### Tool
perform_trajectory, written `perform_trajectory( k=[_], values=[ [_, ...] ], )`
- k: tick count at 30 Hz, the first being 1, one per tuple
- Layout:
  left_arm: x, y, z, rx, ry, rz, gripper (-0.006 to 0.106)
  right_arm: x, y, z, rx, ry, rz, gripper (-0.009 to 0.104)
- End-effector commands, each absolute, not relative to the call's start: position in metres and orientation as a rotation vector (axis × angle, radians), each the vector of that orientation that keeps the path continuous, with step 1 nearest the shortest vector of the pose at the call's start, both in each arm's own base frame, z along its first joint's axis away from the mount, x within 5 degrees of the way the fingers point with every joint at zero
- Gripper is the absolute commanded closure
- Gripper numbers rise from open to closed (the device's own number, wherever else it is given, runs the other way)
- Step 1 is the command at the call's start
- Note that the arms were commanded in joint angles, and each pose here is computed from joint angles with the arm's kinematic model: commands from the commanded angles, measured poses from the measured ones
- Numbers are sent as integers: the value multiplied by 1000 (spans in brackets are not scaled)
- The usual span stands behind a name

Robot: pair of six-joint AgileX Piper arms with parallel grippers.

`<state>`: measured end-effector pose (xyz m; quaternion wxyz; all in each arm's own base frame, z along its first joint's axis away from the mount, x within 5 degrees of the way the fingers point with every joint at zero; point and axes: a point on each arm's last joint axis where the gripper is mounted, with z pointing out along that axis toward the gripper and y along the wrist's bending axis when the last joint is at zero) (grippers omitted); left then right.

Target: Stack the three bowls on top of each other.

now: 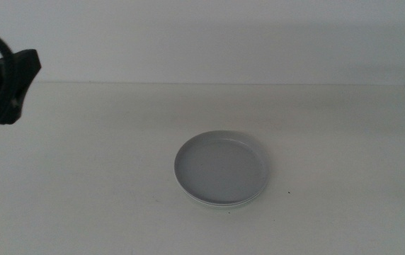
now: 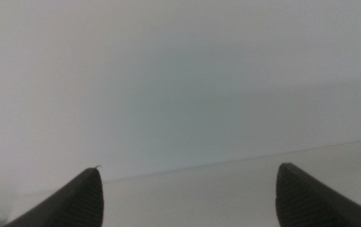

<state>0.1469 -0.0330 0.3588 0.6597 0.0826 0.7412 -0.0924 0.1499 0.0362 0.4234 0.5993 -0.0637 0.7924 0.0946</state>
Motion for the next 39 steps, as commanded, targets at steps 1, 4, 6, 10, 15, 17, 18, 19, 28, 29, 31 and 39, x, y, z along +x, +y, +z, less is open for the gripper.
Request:
perform_trajectory(
  k=[1,4,6,10,15,17,18,19,28,29,31,39],
  values=[
    [139,-31,363,202,1640,-186,7,150,36,422,-139,1838,224,16],
    [126,-29,364,232,1603,-148,7,148,39,414,-96,1818,321,16],
    [115,-25,357,213,1571,-135,7,144,38,398,-73,1759,339,16],
    [92,-16,312,205,1596,-64,7,126,28,330,-26,1710,309,16],
    [67,-9,256,196,1631,1,7,87,9,266,75,1723,221,16],
    [64,-8,236,181,1637,2,7,76,4,248,122,1699,188,16],
    [62,-8,228,175,1630,2,7,72,3,239,142,1694,178,16],
    [60,-8,221,172,1623,4,7,68,2,232,166,1678,173,16],
    [56,-8,198,179,1645,-7,7,56,-1,196,193,1661,136,16],
    [56,-8,198,172,1639,-12,7,56,-1,194,180,1689,119,16],
    [56,-8,200,154,1617,-20,7,56,-1,194,174,1690,111,16],
    [56,-7,201,150,1607,-17,7,56,-1,195,173,1676,109,16]
  ],
)
